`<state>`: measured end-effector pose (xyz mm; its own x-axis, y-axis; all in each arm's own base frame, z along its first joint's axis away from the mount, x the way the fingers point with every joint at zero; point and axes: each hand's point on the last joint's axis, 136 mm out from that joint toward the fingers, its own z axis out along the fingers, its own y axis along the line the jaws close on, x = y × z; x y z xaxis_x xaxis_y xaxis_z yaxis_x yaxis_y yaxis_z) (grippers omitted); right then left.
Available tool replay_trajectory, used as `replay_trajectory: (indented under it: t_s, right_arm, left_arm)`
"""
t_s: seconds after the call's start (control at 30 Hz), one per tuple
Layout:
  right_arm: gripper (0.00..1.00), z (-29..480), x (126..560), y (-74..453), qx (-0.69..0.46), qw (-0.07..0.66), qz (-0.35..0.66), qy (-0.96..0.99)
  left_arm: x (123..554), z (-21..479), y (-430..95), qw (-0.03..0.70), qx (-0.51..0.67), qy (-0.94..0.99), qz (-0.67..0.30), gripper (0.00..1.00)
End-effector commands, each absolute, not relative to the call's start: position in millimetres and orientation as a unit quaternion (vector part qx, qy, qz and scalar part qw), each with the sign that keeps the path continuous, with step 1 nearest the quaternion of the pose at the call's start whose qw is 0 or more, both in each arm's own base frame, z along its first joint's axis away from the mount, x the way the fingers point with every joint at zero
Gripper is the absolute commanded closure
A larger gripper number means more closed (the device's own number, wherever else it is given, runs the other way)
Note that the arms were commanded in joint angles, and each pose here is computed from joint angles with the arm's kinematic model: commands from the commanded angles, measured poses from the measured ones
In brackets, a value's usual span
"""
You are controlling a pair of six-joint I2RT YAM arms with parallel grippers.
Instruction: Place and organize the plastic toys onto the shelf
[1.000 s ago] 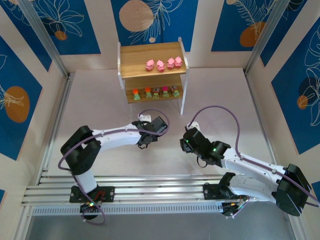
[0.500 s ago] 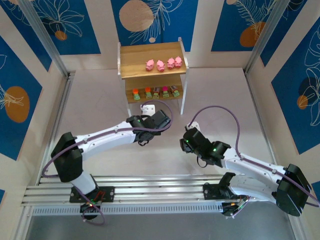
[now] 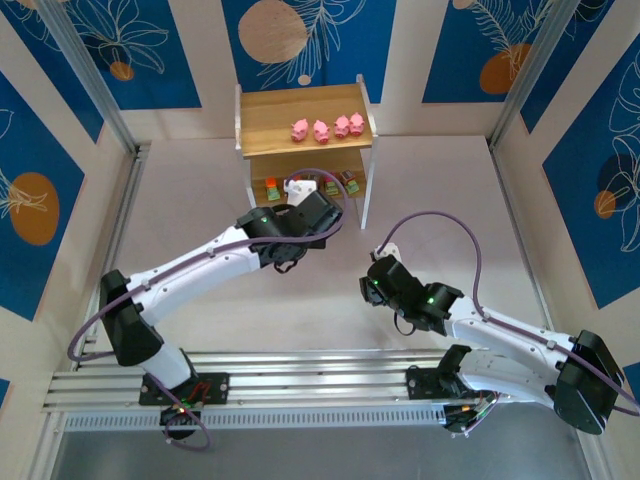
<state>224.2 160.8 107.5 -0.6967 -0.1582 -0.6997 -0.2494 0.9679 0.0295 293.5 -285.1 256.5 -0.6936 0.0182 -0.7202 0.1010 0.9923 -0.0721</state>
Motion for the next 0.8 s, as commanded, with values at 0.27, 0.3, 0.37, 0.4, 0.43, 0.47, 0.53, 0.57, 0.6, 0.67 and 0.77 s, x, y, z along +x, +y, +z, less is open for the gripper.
replay_trajectory:
  t_s: [0.27,0.3,0.37,0.4,0.43,0.47,0.53,0.57,0.6,0.67,0.77]
  right_arm:
    - [0.46,111,224,161,-0.105,0.383,0.066,0.915]
    - [0.46,111,224,161,-0.105,0.384,0.066,0.915]
    - [0.46,111,224,161,-0.105,0.383,0.067,0.915]
    - [0.46,111,224,161,-0.105,0.384,0.066,0.915]
    - [0.46,111,224,161,-0.105,0.384,0.066,0.915]
    - [0.46,111,224,161,-0.105,0.384,0.066,0.915]
    - [0.46,111,224,161,-0.105,0.384,0.066,0.915]
    - [0.46,111,224,161,-0.105,0.383,0.066,0.915]
    - [0.46,111,224,161,-0.105,0.383,0.066,0.915]
    - [0.46,111,225,161,-0.105,0.384,0.065,0.915]
    - [0.46,111,225,161,-0.105,0.383,0.065,0.915]
  left_arm:
    - [313,327,-258,0.435,0.051,0.898,-0.041,0.7]
    - [316,332,-256,0.438,0.051,0.897,-0.041,0.7]
    - [321,342,-253,0.445,0.049,0.893,-0.043,0.7]
    - [324,347,-251,0.449,0.048,0.891,-0.043,0.7]
    - [327,351,-250,0.452,0.048,0.89,-0.044,0.7]
    - [330,356,-248,0.455,0.047,0.888,-0.045,0.7]
    - [336,364,-244,0.462,0.045,0.885,-0.044,0.7]
    - [339,368,-243,0.465,0.046,0.883,-0.046,0.7]
    - [342,371,-242,0.467,0.044,0.882,-0.046,0.7]
    - [349,378,-238,0.472,0.042,0.879,-0.048,0.7]
    - [359,387,-235,0.479,0.042,0.875,-0.049,0.69]
